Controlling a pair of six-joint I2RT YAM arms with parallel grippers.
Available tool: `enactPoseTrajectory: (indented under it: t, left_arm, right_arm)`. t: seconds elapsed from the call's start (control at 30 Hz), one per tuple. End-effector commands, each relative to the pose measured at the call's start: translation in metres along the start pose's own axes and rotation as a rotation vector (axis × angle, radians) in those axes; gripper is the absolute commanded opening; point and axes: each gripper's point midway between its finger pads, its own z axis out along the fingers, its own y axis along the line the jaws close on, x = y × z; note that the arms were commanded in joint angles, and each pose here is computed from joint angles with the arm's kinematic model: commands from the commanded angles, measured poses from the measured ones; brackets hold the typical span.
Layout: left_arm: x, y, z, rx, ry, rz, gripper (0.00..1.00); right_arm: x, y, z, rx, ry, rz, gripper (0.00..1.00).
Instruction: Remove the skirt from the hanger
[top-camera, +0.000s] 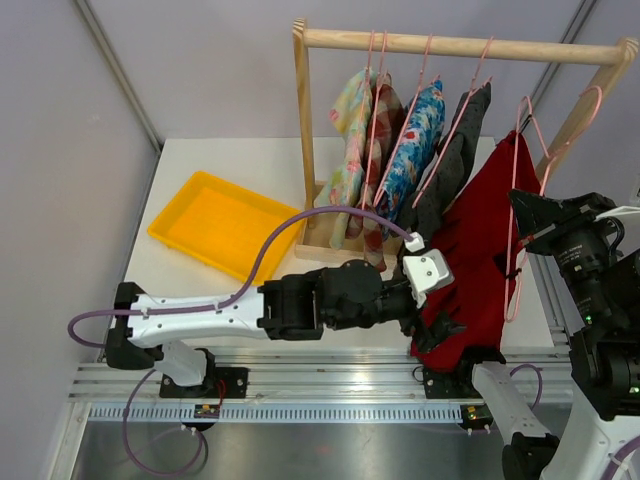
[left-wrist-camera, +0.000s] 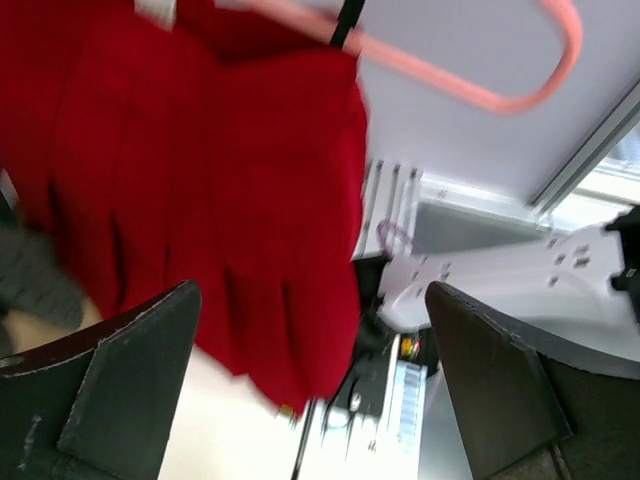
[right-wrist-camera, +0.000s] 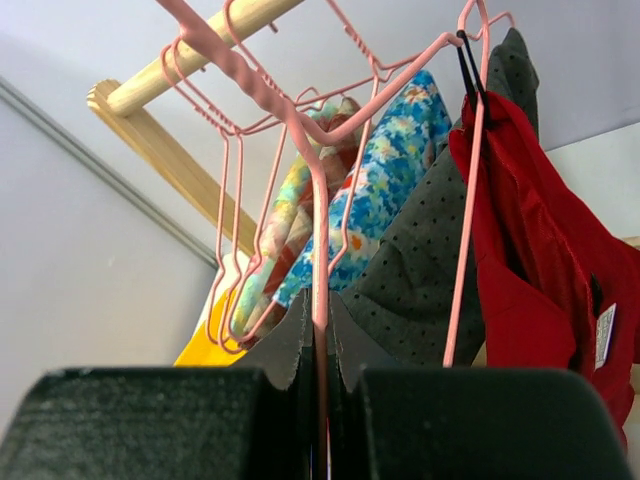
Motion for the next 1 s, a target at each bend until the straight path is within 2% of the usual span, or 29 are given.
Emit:
enactPoseTrajectory:
  t: [0.0,0.3,0.43,0.53,0.6,0.63,0.67,0.7,0.73,0.97]
  left_arm:
    - [-0.052,-0.018,0.013,0.067,-0.219,-0.022,0.99]
    - [-0.048,-0.033,0.050,0.109,-0.247,-0.025,0.99]
    - [-0.054,-0.031,0.051,0.108,-0.283,-0.007,0.87]
    - [-0.055,-0.028,0.053,0.106,-0.288,-0.002,0.84]
    - [-0.059,-0.029,0.052,0.122,-0.304,-0.004,0.68]
    - [-0.061,-0.031,0.051,0.134,-0.315,-0.006,0.52]
    - [-0.063,-0.031,0.050,0.133,-0.322,-0.009,0.22]
    - [-0.064,-0.031,0.049,0.132,-0.327,-0.016,0.09]
    - [-0.068,-0.032,0.046,0.141,-0.337,-0.020,0.01]
    - [-0.080,-0.045,0.035,0.211,-0.343,-0.027,0.00]
  right_arm:
    - [-0.016,0.027,-0.006,-0.119,-0.053,0.006,0.00]
    - [-0.025,0.040,-0.021,-0.157,-0.074,0.007,0.00]
    - [-0.027,0.046,-0.027,-0.175,-0.062,-0.013,0.00]
    - [-0.028,0.049,-0.032,-0.186,-0.065,-0.025,0.00]
    - [-0.028,0.051,-0.031,-0.193,-0.058,-0.017,0.00]
    - [-0.026,0.052,-0.030,-0.201,-0.051,-0.014,0.00]
    - [-0.027,0.052,-0.030,-0.196,-0.052,-0.014,0.00]
    - [-0.028,0.050,-0.031,-0.190,-0.058,-0.022,0.00]
    - [-0.027,0.049,-0.029,-0.188,-0.058,-0.021,0.00]
    - [-0.012,0.044,-0.018,-0.200,-0.028,0.030,0.00]
